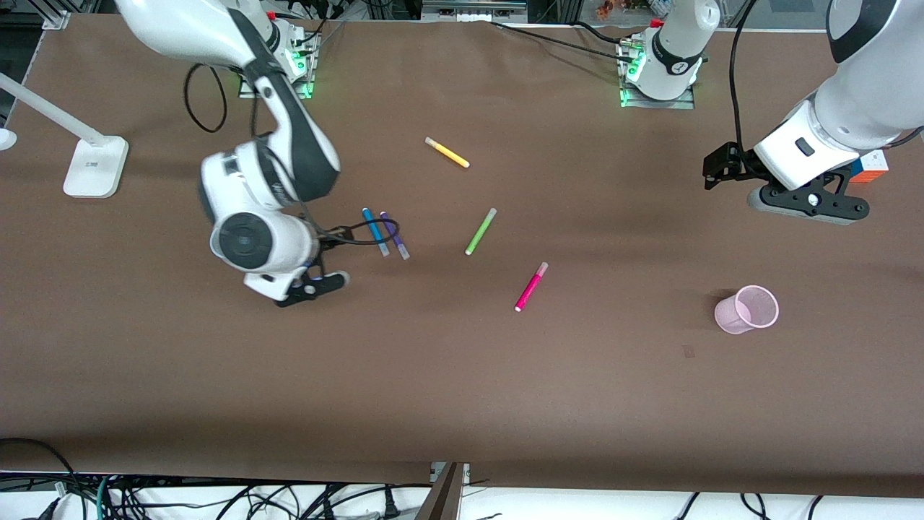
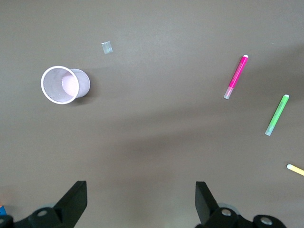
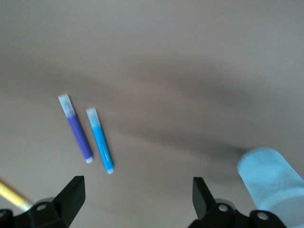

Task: Place pink and blue markers in matching cups
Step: 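Grasp the blue marker with the right gripper while the left gripper reaches the pink marker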

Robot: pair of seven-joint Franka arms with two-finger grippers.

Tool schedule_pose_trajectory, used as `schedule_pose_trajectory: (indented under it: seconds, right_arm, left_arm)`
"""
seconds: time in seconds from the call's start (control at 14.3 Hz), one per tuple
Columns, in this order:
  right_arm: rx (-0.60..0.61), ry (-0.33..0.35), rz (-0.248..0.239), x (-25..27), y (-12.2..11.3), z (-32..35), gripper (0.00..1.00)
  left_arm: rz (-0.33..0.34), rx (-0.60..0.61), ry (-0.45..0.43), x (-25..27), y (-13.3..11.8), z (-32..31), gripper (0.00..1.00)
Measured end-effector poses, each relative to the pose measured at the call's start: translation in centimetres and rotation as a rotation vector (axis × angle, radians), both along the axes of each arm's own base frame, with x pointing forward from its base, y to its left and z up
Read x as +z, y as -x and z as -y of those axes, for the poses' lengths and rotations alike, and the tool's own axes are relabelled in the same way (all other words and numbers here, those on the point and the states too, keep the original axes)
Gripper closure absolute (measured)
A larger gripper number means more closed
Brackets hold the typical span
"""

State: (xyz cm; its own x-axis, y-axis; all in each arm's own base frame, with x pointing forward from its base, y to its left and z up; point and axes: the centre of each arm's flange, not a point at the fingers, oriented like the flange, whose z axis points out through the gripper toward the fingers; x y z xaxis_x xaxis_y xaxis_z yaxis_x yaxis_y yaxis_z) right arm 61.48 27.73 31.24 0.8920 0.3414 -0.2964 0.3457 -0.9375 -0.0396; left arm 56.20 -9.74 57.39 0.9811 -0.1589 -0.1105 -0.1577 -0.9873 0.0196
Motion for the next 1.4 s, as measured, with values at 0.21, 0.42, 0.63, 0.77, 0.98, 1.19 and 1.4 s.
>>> schedule_pose_trajectory:
  seconds: [0.21, 0.42, 0.63, 0.77, 0.98, 1.19, 1.4]
  right_arm:
    - [0.031, -0.002, 0.014, -4.7, 0.5, -2.8, 0.00]
    - [0.007, 0.006, 0.034, -7.9, 1.4, -4.5, 0.00]
    - [-0.002, 0.008, 0.048, -10.3, 2.5, -5.0, 0.00]
    - [-0.002, 0.006, 0.056, -11.8, 3.2, -4.7, 0.00]
    - [0.003, 0.007, 0.062, -13.6, 4.5, -5.0, 0.00]
    - [-0.007, 0.016, 0.062, -14.1, 5.4, -5.8, 0.05]
    - [-0.004, 0.016, 0.064, -14.1, 5.6, -6.2, 0.23]
  left_arm:
    - [-0.005, -0.004, -0.001, -0.3, 0.1, 0.7, 0.00]
    - [-0.005, 0.022, 0.000, -2.0, 0.0, 5.2, 0.00]
    - [-0.005, 0.007, 0.027, -5.7, -0.7, 11.0, 0.00]
    - [-0.008, -0.016, 0.056, -9.3, -1.8, 13.5, 0.00]
    - [-0.019, -0.021, 0.094, -16.0, -3.2, 17.2, 0.00]
    - [-0.064, -0.041, 0.086, -22.6, -3.4, 20.2, 0.00]
    - [-0.059, -0.062, -0.034, -27.7, -2.6, 23.7, 0.00]
